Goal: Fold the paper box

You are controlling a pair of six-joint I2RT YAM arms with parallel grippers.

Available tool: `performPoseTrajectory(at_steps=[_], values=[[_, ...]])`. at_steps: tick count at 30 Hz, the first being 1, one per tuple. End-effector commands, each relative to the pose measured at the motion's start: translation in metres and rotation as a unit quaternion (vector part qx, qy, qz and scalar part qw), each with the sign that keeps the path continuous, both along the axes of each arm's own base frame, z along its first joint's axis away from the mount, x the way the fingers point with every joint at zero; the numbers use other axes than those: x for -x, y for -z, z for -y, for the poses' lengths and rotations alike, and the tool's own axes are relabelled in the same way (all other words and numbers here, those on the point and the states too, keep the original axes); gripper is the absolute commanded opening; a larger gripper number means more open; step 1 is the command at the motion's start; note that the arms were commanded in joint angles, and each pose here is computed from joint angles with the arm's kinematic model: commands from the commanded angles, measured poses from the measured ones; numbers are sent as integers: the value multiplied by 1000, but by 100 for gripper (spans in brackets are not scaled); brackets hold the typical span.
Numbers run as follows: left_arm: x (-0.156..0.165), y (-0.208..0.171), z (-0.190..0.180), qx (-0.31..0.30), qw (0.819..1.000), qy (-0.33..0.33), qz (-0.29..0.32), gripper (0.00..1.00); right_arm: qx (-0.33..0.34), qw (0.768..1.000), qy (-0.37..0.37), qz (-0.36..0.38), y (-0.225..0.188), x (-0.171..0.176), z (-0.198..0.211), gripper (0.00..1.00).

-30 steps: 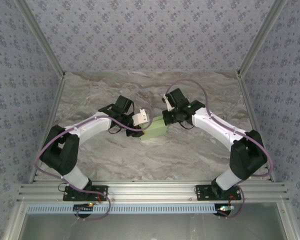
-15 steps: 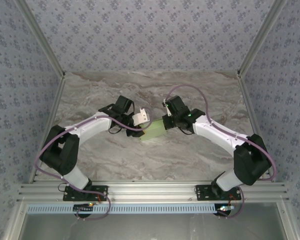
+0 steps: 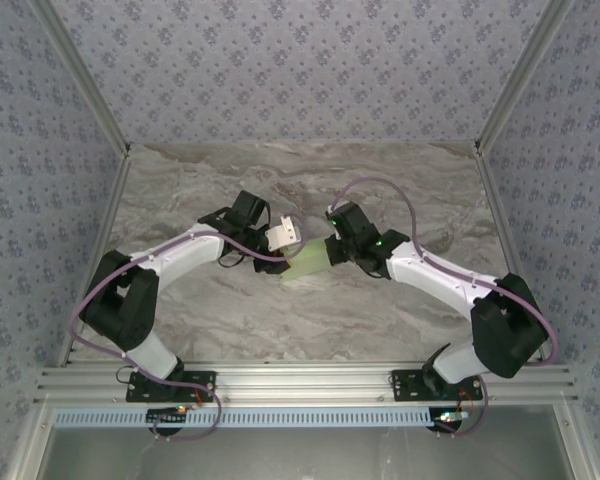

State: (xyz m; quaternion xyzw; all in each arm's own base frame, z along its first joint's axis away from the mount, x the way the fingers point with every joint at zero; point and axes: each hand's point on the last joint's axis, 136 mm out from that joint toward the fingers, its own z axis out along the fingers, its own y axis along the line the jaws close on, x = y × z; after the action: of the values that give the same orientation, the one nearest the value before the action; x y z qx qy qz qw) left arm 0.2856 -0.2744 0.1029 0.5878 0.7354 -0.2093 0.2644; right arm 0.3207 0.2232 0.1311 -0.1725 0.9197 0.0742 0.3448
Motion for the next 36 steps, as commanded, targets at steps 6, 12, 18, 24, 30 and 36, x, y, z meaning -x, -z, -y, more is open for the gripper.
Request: performPoseTrajectory(at_steps=[6,12,18,24,30,36], values=[[-9,-33,3,31,999,-31,27,54,39,999,33,-9,3,6,14,1],[-11,-57,-4,74,993,-79,43,63,37,999,35,-5,-4,6,11,1],[-8,-63,-18,102,979,-175,22,61,35,999,35,-5,-7,5,7,1],[-1,-46,-29,51,978,-203,21,50,36,999,35,-7,-6,6,8,1],[4,-33,-29,16,981,-195,9,40,38,999,36,-10,-6,5,7,1],[1,-27,-27,-1,980,-201,0,24,40,998,36,-16,-7,5,6,1]])
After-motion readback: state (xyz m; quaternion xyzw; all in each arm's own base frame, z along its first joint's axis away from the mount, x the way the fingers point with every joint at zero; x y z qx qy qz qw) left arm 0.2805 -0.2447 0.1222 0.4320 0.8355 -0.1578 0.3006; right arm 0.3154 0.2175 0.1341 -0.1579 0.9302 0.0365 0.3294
